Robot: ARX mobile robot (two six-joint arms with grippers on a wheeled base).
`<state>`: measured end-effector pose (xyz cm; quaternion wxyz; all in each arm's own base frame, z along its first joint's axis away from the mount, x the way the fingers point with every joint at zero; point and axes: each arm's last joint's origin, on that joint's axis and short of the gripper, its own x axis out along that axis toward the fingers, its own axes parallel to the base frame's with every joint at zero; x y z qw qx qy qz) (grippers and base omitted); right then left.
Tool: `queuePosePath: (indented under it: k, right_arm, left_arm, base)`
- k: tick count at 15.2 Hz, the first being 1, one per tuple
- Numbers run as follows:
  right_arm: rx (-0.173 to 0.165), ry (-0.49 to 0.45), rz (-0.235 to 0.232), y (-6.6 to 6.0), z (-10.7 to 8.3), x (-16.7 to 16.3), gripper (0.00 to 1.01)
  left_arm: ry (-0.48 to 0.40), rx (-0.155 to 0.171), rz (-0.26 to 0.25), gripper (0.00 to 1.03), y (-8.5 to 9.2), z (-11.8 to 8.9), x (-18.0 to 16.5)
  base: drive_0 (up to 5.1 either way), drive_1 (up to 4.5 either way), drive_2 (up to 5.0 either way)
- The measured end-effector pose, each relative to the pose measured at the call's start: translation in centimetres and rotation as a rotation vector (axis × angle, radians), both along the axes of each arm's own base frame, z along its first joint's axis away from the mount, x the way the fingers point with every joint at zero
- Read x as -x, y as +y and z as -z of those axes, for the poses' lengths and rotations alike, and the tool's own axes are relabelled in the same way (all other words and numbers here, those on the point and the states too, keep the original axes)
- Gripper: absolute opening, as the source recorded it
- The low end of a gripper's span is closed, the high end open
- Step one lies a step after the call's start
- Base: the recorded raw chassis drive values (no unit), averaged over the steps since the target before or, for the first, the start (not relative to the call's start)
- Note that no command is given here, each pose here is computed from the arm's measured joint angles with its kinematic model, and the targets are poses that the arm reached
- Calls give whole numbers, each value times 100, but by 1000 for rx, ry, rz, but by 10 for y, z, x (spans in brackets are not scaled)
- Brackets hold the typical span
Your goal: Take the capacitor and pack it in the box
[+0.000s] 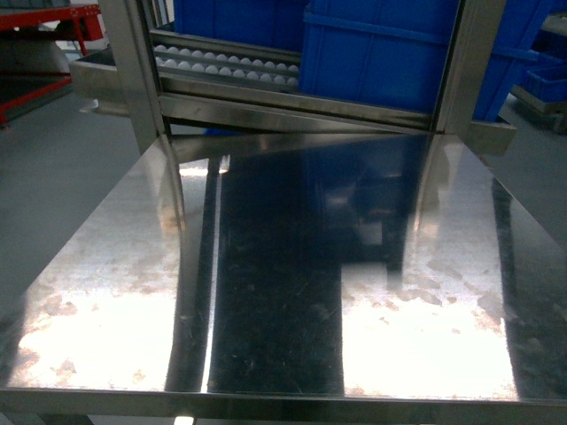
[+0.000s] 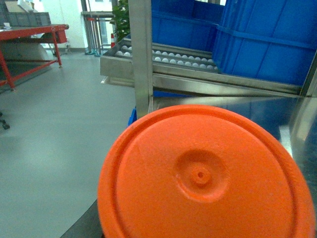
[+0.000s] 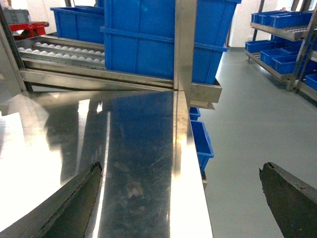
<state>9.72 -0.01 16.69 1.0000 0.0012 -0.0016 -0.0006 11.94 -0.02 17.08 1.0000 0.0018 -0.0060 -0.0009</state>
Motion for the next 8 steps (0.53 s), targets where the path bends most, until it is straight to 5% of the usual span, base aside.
queuePosePath:
  k: [8]
  right_arm:
    - [0, 0, -1, 0, 0, 0, 98]
  left_arm:
    - [1, 0, -1, 44, 0, 1, 11]
  base:
    - [0, 0, 0]
